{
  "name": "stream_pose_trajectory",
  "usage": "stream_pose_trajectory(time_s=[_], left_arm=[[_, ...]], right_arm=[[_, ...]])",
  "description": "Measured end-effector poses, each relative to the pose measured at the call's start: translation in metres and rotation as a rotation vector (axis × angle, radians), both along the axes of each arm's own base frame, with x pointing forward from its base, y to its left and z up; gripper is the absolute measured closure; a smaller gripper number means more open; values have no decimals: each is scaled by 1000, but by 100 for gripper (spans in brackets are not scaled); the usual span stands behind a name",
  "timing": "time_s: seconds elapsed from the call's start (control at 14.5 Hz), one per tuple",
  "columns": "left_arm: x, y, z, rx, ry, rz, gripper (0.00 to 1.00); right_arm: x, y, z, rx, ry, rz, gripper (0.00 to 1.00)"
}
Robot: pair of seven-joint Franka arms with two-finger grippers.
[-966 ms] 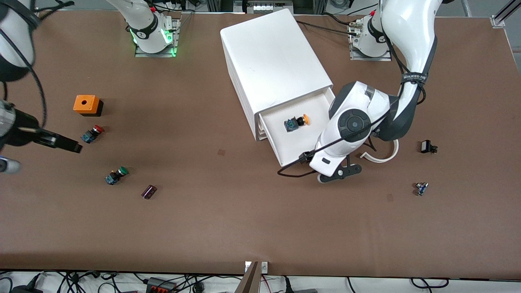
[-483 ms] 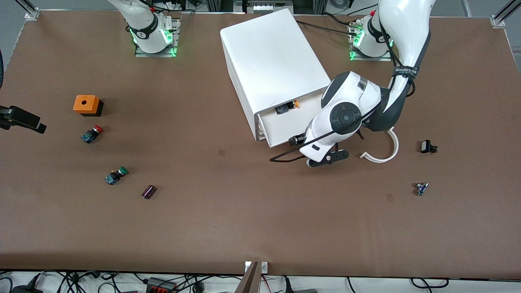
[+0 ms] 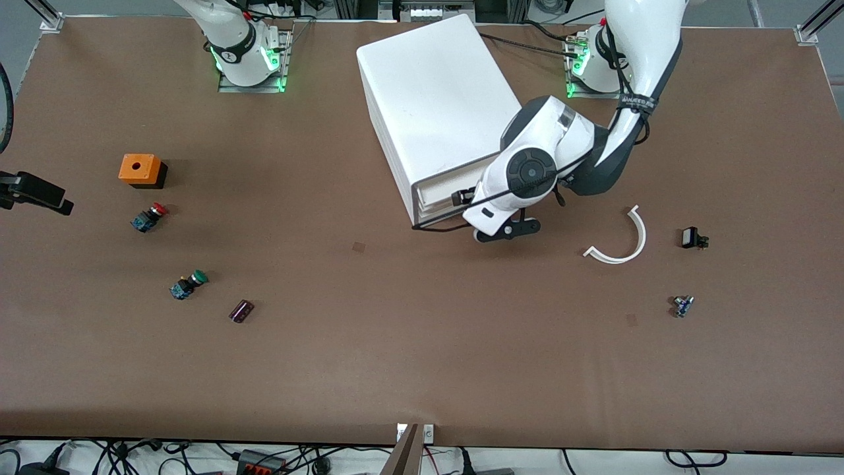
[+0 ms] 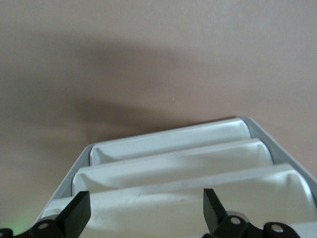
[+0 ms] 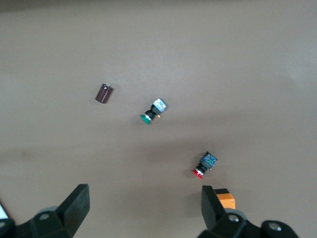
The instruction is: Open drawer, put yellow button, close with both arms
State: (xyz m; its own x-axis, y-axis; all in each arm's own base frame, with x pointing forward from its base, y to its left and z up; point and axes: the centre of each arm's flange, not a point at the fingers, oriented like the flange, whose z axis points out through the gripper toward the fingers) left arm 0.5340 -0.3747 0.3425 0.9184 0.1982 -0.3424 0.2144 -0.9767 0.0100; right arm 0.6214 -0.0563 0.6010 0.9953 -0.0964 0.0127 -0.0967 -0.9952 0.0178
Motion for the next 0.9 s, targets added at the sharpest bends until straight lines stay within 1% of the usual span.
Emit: stream_pose_trajectory(time_s=[0.34, 0.55, 0.69, 0.76, 0.83, 0.9], left_arm=[[-20, -10, -7, 8, 26, -31, 0], [-21, -10, -8, 7, 26, -33, 0], [-20, -9, -7, 7, 26, -33, 0], [-18, -8, -6, 6, 21, -30, 0], [-13, -4, -2, 14, 0, -34, 0], [-4, 3, 4, 44, -49, -51, 0]], right_arm=[[-9, 4, -2, -8, 14, 8, 0], [-12, 5, -8, -7, 23, 9, 0], [-16, 5, -12, -6, 20, 10, 0], [-19, 5, -14, -6, 16, 11, 0], [-22, 6, -16, -6, 13, 11, 0], [-26, 6, -18, -6, 12, 11, 0]])
